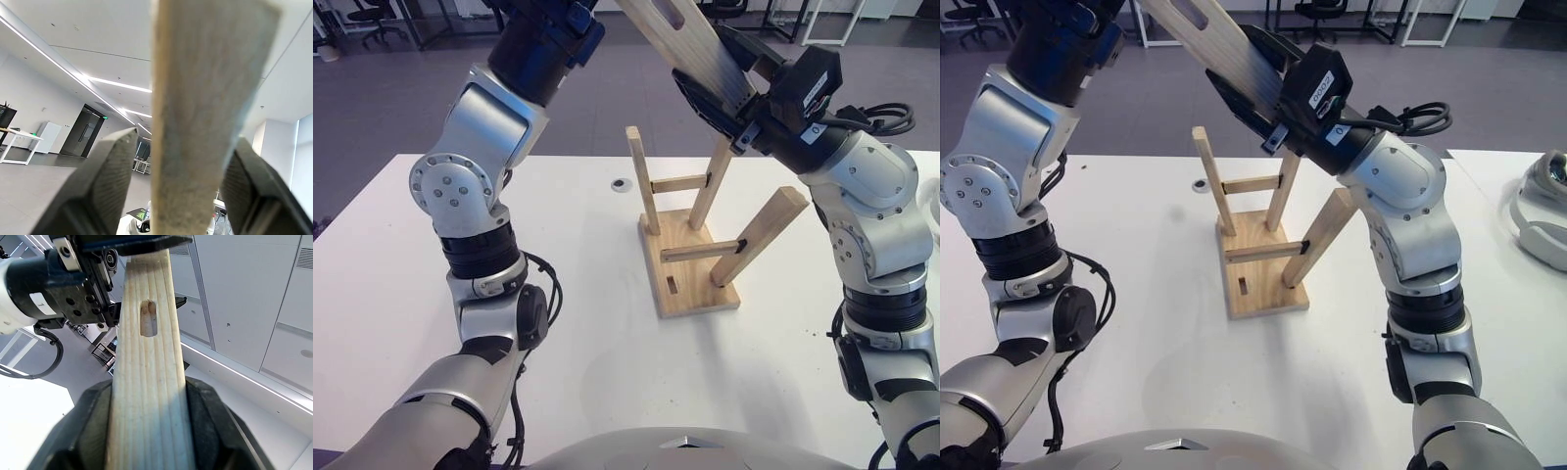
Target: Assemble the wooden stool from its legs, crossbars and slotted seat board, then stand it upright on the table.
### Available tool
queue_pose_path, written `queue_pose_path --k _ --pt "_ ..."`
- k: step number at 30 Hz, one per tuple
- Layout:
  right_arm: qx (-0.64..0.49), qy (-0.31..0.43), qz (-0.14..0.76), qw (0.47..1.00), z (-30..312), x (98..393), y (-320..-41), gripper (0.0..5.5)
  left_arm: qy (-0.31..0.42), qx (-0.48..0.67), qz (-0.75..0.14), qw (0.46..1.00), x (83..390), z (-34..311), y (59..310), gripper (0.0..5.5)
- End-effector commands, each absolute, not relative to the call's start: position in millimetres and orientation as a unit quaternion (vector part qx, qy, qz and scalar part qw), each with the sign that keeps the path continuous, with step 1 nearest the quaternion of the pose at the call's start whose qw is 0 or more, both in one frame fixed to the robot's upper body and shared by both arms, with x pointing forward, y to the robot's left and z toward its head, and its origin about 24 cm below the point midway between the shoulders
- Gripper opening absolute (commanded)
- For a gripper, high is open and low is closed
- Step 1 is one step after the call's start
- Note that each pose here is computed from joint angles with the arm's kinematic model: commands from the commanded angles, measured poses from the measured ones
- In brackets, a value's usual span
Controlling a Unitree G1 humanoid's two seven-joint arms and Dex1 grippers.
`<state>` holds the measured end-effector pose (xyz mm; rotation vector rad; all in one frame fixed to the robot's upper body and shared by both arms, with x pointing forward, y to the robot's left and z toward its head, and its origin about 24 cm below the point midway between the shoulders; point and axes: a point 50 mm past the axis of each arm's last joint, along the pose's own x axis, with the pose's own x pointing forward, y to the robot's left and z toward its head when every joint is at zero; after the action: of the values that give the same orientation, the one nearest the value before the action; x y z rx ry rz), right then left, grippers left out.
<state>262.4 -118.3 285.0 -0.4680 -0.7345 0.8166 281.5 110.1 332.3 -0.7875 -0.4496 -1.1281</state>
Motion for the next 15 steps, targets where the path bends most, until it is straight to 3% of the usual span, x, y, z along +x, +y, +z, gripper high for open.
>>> queue_pose_path --k 1,6,9,13,15 --pt "-0.217 -0.351 0.384 0.826 288 259 -119 2.07 -0.215 -0.346 -0.509 0.758 282 331 111 1.95" --pt "-0.212 -0.354 0.380 0.828 290 260 -118 2.07 -0.221 -0.335 -0.505 0.764 283 330 110 1.19" --pt "-0.210 -0.355 0.377 0.829 291 260 -117 2.07 -0.224 -0.329 -0.495 0.773 285 329 111 1.07" --pt "-0.198 -0.352 0.375 0.834 292 260 -118 3.01 -0.230 -0.316 -0.465 0.794 292 328 122 1.03" --pt "-0.133 -0.365 0.354 0.851 305 260 -128 3.41 -0.239 -0.316 -0.443 0.804 293 329 136 1.03"
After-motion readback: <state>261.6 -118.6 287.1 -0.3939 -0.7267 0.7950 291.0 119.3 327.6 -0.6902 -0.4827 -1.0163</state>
